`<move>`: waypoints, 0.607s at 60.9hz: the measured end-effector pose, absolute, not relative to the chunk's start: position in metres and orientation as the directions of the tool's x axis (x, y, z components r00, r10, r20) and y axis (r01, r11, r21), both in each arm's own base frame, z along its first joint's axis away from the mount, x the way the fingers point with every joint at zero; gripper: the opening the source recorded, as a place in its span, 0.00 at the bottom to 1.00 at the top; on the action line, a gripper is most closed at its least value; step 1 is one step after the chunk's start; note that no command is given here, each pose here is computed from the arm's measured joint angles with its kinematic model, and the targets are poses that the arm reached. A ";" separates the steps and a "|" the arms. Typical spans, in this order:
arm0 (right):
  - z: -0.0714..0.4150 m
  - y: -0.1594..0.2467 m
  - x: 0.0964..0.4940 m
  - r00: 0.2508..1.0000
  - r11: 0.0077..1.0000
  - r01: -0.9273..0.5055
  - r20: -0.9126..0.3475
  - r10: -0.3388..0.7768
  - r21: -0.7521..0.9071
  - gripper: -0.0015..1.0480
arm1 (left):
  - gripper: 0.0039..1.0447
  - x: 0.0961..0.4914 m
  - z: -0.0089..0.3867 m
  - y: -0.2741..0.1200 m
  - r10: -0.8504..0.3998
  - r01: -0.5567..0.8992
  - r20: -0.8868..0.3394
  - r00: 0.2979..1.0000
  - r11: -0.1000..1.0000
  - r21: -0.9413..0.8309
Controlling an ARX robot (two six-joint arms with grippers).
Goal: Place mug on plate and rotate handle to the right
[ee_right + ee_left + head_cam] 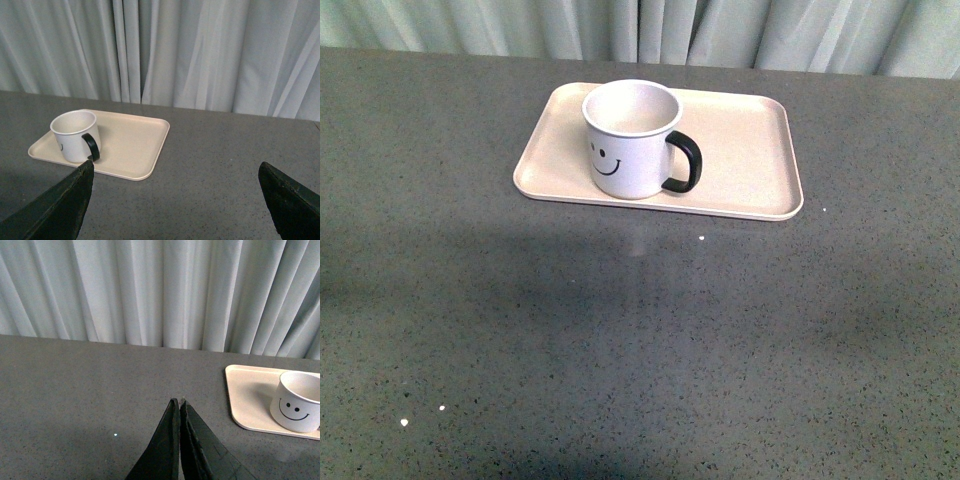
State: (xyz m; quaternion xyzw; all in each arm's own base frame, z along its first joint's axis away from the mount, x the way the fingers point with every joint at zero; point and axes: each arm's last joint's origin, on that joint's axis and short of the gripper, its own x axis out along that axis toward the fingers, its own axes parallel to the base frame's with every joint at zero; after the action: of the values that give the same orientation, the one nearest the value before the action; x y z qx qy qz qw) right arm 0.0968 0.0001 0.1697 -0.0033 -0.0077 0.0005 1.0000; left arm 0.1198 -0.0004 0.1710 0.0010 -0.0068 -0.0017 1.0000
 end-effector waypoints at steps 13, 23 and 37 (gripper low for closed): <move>0.170 0.000 0.097 1.000 1.000 -0.001 0.015 0.001 -0.007 0.91 | 0.01 0.114 0.171 0.000 -0.003 0.003 0.014 1.000 1.000 0.002; 0.170 0.000 0.097 1.000 1.000 -0.001 0.015 0.001 -0.007 0.91 | 0.01 0.111 0.171 0.000 -0.003 0.003 0.015 1.000 1.000 0.002; 0.170 0.000 0.097 1.000 1.000 -0.001 0.015 0.001 -0.007 0.91 | 0.01 0.106 0.169 0.000 -0.003 0.003 0.002 1.000 1.000 0.002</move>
State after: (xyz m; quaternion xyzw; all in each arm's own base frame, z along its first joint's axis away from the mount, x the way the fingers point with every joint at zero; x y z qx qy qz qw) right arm 0.0968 0.0001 0.1697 -0.0033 -0.0077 0.0005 1.0000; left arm 0.1055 -0.0003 0.1691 0.0010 -0.0009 -0.0017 1.0000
